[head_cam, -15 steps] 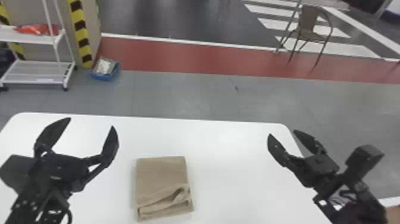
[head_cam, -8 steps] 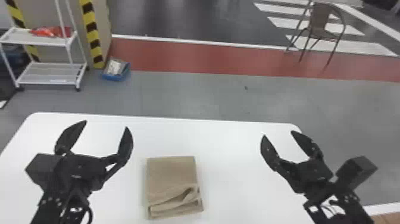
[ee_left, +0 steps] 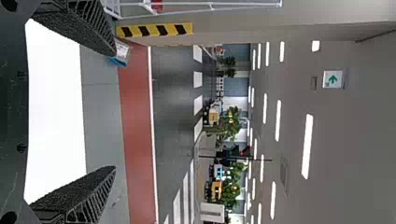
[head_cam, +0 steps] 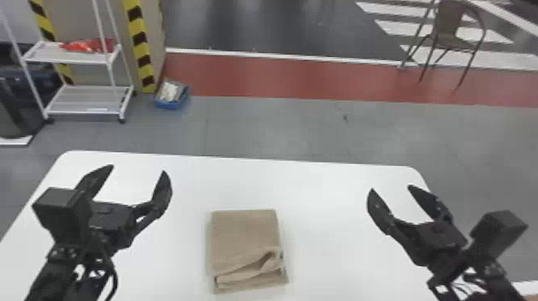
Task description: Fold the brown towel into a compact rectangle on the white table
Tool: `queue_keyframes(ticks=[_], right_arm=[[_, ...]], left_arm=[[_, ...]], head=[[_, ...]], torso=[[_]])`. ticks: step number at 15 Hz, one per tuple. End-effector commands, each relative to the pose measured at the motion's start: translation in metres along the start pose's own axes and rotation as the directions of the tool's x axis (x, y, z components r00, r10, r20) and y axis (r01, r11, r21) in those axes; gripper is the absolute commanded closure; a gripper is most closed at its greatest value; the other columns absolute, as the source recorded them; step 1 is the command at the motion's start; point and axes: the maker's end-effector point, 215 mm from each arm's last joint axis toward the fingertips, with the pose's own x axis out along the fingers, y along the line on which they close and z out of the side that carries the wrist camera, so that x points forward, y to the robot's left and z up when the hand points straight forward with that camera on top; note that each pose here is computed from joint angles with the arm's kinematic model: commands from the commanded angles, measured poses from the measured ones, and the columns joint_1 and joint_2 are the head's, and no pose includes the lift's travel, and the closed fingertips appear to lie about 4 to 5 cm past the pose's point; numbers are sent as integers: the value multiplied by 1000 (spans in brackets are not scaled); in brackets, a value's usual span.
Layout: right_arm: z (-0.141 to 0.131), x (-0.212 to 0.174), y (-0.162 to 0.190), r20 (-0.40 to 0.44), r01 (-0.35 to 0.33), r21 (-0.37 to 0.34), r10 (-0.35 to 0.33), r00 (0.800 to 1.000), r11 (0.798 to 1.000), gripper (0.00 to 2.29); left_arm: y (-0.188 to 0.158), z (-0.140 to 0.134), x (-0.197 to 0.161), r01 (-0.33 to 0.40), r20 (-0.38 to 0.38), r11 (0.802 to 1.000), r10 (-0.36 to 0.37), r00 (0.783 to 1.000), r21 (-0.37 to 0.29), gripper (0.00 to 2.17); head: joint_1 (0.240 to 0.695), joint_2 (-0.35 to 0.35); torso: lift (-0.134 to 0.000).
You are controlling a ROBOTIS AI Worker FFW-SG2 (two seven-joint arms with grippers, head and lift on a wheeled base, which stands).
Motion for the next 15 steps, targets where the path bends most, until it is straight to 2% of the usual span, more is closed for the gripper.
queue_keyframes(ticks=[1, 5, 15], right_arm=[[1, -1, -5, -1, 11, 6, -11, 1000, 1000, 90], [2, 3, -8, 3, 24, 9, -24, 1000, 1000, 90], [6, 5, -6, 20, 26, 11, -26, 999, 1000, 90]], left_arm=[[2, 2, 2, 0, 3, 1000, 0, 1000, -8, 16], [4, -1, 3, -12, -2, 1000, 12, 1000, -24, 19], [6, 0, -3, -21, 12, 1000, 21, 1000, -18, 19]], head=[[695, -146], [695, -149], [695, -148]], torso=[[0], [0], [0]])
